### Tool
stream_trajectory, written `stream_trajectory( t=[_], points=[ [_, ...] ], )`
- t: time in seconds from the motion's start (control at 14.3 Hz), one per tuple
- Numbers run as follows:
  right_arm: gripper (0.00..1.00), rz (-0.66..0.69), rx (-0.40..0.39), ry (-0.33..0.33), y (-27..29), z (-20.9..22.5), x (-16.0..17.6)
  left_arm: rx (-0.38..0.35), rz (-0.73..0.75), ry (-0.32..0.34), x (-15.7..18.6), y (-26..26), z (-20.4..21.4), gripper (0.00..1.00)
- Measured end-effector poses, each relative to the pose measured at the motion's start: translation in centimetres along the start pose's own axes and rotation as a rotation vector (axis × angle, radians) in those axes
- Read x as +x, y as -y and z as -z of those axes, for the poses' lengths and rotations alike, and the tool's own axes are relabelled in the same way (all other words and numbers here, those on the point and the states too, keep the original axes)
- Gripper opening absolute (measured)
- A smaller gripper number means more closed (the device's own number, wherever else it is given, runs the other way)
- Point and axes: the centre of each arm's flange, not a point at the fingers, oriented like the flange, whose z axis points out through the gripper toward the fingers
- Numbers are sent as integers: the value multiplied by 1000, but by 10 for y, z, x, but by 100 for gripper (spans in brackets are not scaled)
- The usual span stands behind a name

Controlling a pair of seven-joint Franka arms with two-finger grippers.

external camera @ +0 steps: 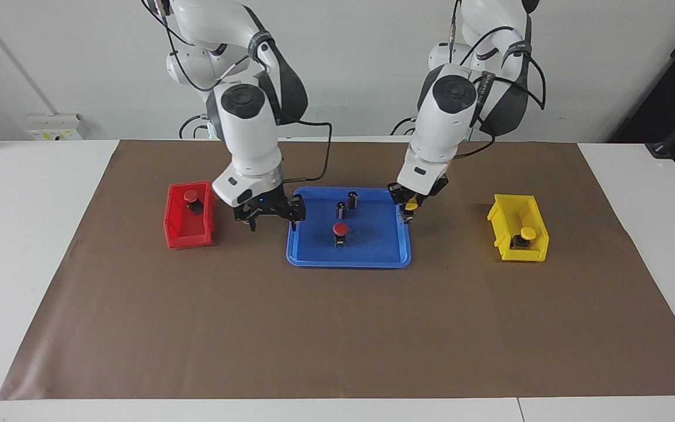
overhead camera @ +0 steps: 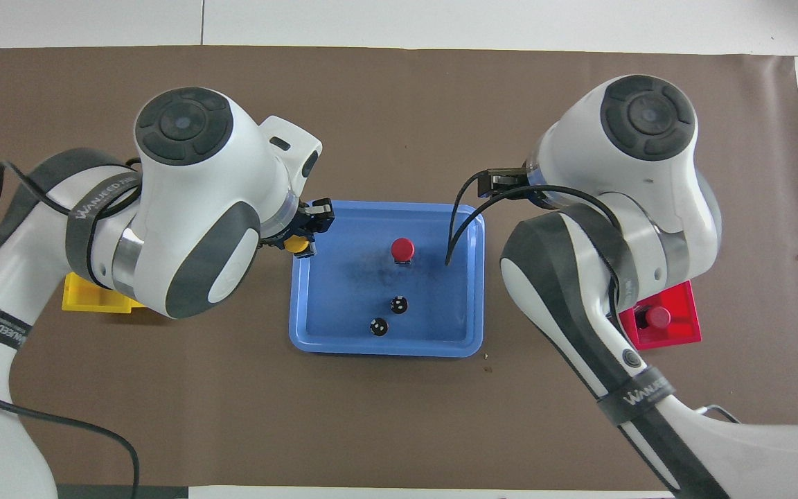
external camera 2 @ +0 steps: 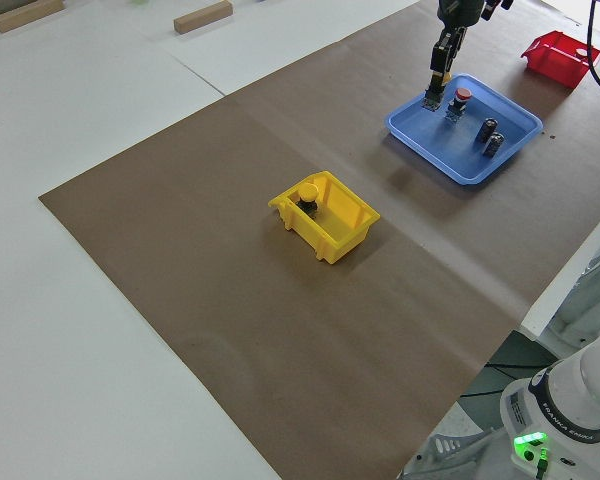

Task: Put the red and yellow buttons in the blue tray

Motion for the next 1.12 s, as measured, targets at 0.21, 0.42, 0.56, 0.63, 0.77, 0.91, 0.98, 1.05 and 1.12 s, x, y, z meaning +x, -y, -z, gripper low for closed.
stream_trajectory(
  t=[0.21, 0.42, 0.56, 0.63, 0.77, 0.91, 0.98, 1.05, 1.12],
  points=[
    [100, 36, -21, 66, -63, -21, -23, 0, -25, 5, 1, -28, -32, 41],
    [96, 58, -23, 100, -120, -25, -39, 46, -69, 11, -4, -61, -71, 41],
    [93, 62, -6, 116, -162, -30, -48, 51, -81, 7, -4, -76, -89, 41],
    [89, 64, 6, 122, -179, -36, -54, 47, -81, 2, -2, -78, -92, 41],
    [86, 62, 13, 132, -198, -50, -68, 39, -77, -9, 3, -78, -94, 41],
    [81, 67, 13, 151, -200, -63, -82, 33, -73, -17, 6, -77, -94, 41],
    [81, 70, 13, 158, -199, -67, -88, 31, -73, -20, 7, -77, -94, 41],
    [81, 73, 13, 157, -198, -70, -93, 31, -73, -21, 7, -77, -94, 41],
    [78, 78, 13, 154, -197, -73, -97, 32, -72, -20, 8, -76, -94, 41]
  ],
)
